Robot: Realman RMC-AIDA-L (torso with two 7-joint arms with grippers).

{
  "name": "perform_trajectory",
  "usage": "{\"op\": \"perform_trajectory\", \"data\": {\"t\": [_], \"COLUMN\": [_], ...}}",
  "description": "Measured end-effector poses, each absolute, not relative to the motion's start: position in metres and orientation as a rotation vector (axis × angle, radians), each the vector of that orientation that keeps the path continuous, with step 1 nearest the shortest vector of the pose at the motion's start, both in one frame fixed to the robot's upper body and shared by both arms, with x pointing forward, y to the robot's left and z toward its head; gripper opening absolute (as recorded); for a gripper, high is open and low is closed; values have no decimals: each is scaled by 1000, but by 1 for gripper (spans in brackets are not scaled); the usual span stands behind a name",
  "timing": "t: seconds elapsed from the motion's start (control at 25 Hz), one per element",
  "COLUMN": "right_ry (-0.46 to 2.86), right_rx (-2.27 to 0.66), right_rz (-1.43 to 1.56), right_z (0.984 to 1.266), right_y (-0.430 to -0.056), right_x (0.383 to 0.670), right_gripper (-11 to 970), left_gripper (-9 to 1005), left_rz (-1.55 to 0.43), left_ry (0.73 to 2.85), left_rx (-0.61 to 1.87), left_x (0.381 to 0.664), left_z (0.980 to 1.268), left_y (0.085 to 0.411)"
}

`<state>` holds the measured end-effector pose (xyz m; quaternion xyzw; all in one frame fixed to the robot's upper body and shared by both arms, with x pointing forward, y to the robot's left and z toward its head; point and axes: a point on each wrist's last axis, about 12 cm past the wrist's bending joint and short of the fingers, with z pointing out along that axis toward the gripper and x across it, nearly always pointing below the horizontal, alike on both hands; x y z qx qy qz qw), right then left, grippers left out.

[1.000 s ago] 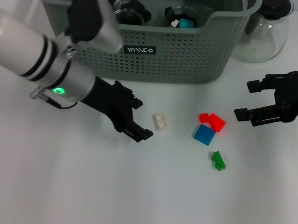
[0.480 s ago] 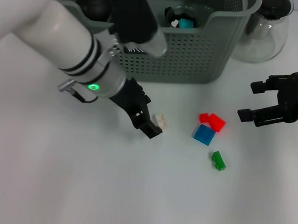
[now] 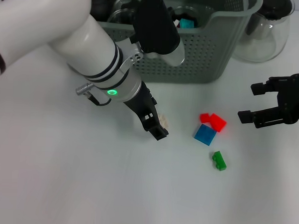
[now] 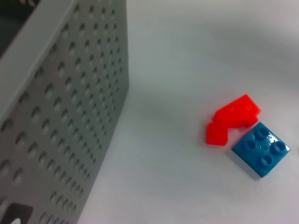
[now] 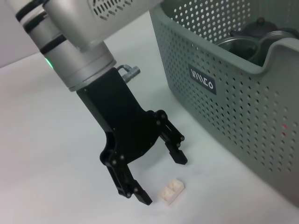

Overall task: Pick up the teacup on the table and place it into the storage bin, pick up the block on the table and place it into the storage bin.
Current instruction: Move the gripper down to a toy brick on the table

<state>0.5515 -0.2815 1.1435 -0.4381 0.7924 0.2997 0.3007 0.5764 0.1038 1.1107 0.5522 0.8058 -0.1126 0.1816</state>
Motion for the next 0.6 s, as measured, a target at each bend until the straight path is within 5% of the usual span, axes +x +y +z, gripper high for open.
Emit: {"op": "perform_trajectory", "data": {"t": [0.6], "right_ry": [2098], "right_rx": [-1168], "right_rz": [794], "right_z": [1144], "right_y": [-281], "right_x": [552], "right_gripper": [946], "left_gripper": [803], "left_rz": [-307], "left_ry": [2301], "left_rx": [1522], "left_x": [576], "left_z": [1106], "left_y": [95]}}
